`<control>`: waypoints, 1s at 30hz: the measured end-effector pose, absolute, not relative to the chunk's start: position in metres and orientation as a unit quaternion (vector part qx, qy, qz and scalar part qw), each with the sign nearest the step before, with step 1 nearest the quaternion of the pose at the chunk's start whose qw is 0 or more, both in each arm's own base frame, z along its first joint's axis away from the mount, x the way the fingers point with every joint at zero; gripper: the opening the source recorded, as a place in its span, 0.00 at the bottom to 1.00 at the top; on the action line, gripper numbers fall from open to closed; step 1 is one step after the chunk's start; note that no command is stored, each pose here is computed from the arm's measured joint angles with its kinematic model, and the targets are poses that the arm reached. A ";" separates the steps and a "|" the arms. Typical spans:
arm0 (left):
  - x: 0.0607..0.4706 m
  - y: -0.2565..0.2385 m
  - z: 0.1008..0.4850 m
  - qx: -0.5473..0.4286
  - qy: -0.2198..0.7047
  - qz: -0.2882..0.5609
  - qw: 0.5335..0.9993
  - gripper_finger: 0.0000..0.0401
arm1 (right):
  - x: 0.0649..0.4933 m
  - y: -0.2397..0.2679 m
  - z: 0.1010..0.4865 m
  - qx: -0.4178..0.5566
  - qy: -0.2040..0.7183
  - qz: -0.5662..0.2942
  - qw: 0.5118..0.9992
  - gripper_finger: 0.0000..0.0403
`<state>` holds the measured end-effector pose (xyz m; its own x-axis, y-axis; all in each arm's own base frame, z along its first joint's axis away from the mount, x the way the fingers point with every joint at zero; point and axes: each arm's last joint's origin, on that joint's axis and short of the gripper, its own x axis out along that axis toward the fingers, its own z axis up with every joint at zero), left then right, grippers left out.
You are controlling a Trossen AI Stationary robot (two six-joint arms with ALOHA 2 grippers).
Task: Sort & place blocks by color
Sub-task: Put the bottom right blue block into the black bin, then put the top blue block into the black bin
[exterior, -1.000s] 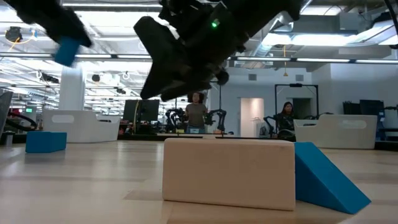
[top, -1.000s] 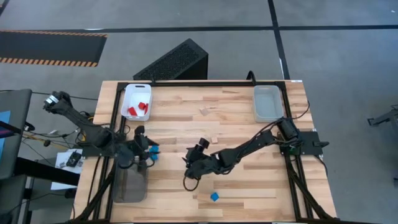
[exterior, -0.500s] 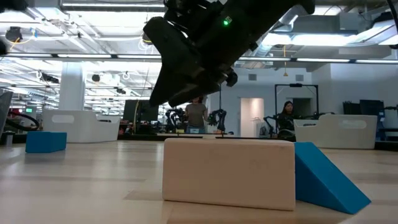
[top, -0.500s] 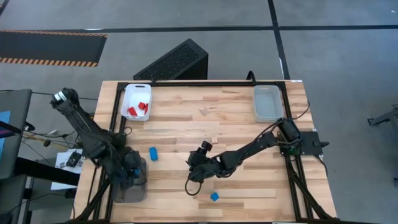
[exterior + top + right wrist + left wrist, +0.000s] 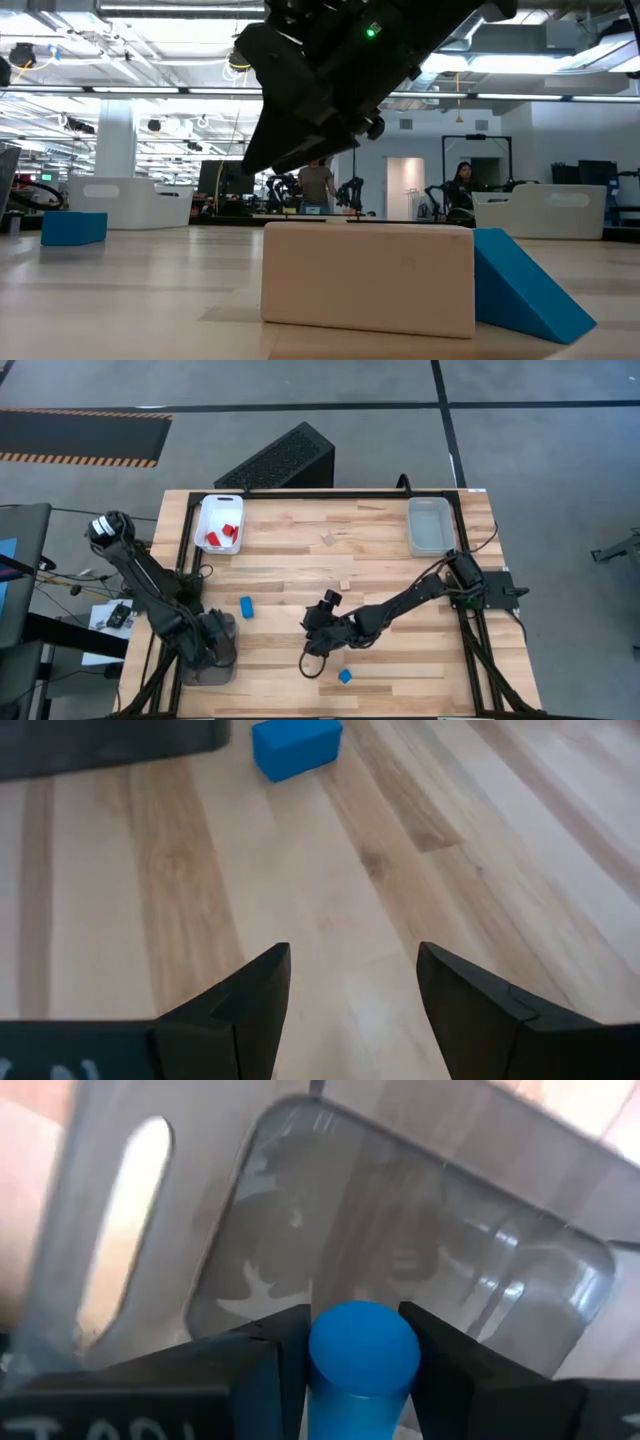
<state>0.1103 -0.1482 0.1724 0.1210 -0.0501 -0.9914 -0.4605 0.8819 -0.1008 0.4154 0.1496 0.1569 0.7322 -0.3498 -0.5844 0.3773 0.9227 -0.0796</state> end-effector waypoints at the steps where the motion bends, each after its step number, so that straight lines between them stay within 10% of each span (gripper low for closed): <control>1: 0.110 -0.149 0.171 -0.195 0.652 0.144 0.719 0.28 | 0.415 0.150 0.157 0.024 0.312 -0.190 0.931 0.59; 22: 0.108 -0.145 0.179 -0.153 0.666 0.168 0.710 0.55 | 0.407 0.149 0.159 0.006 0.365 -0.170 0.915 0.59; 30: 0.119 -0.146 0.207 -0.094 0.529 0.194 0.821 0.60 | 0.405 0.147 0.201 0.018 0.323 -0.184 0.928 0.59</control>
